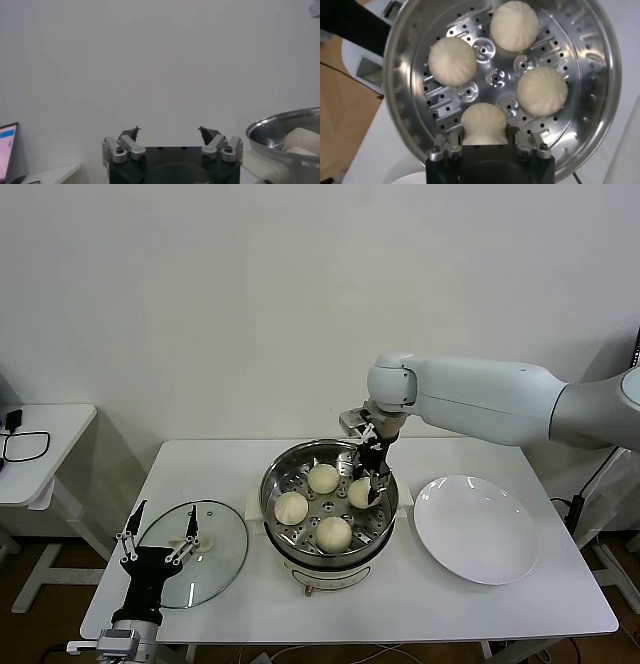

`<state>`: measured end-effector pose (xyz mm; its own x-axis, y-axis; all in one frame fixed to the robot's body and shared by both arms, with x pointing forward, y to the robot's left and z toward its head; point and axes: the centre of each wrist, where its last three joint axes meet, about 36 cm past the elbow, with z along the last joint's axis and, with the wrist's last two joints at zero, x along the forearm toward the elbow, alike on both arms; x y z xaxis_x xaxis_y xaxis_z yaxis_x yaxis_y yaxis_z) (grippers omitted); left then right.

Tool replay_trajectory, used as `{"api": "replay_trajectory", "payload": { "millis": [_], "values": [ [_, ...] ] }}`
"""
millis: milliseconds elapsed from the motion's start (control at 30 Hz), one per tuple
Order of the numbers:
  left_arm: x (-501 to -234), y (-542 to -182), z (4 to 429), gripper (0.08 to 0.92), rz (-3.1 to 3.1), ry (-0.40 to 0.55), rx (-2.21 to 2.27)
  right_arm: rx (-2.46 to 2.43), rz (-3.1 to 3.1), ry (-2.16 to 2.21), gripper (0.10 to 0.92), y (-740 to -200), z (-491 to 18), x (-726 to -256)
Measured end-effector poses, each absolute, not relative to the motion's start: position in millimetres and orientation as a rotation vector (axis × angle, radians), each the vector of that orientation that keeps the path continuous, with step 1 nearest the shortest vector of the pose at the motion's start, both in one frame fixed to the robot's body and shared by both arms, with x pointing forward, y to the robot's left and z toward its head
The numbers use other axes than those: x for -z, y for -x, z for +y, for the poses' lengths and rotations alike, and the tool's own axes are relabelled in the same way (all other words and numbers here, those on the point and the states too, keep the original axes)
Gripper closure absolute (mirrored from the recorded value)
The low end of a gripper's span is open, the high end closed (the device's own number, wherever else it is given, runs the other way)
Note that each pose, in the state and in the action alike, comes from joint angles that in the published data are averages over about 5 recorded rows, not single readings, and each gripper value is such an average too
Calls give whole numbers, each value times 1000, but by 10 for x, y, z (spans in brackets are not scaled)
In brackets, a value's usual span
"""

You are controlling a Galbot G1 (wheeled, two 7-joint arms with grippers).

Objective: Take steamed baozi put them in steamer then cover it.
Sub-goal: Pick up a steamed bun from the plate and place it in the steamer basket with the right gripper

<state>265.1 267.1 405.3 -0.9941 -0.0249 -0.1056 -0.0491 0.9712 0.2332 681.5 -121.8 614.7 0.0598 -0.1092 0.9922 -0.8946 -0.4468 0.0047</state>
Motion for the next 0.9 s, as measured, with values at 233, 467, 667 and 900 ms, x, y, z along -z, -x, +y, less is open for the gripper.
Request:
{"api": "replay_trajectory", "payload": {
  "millis": [233,467,667,900],
  "values": [
    [-4060,-2649,2681,177,3018,63,-357,-1473,-1004,-1649,385,-6815,-1163,-6091],
    [-4065,-2650,2677,177,3018,65,-353,-1482,-996,-1647,259,-6800,-1169,-6078],
    [-4066,-2649,2676,177,3019,66,-352,-1484,-1005,-1654,240,-6780,-1211,-6138],
    [-4071,-2657,2678,177,3012,68,-373,-1463,-1077,-1710,201,-6722,-1341,-6243]
  ]
}}
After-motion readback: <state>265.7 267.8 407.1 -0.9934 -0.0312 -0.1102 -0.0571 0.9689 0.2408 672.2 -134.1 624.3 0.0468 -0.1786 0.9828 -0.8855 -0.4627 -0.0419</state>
